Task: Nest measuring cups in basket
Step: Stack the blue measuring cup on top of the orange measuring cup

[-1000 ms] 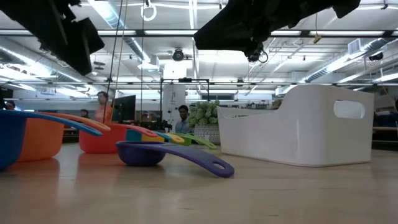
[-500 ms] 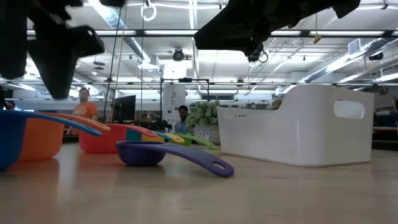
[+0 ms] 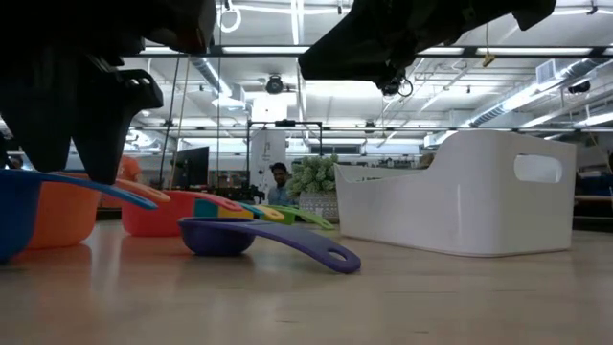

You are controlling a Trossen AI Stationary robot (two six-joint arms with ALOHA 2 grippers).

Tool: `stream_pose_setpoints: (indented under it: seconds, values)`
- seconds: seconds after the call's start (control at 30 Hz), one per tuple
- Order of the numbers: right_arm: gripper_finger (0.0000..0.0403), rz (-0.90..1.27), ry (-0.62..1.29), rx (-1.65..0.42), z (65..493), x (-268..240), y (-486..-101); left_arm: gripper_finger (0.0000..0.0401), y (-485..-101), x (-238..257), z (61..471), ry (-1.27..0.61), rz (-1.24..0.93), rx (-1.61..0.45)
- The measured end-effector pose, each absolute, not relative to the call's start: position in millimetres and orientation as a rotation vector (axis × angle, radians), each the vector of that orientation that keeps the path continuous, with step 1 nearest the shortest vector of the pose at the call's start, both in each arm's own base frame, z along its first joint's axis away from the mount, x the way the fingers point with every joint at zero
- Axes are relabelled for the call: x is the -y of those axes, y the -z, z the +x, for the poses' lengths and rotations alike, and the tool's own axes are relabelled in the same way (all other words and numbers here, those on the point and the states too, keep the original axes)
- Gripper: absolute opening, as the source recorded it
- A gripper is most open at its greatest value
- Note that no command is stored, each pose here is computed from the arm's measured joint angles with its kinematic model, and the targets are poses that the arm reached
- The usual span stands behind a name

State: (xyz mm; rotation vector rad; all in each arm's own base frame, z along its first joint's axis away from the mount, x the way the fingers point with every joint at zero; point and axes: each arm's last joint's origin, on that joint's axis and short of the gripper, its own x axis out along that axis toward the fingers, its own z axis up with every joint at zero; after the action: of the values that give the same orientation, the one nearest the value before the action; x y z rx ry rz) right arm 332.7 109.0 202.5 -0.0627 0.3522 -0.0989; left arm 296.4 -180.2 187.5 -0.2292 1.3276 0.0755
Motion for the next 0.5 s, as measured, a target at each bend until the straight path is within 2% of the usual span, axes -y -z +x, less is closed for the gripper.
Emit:
stream_pose_setpoints:
  seconds: [0.5]
  values:
    - [0.0123, -0.062, 0.089, -0.332, 333.5, -109.5, -204.5, 0.0254, -164.0, 176.3, 304.4, -0.100, -0.315, -1.446]
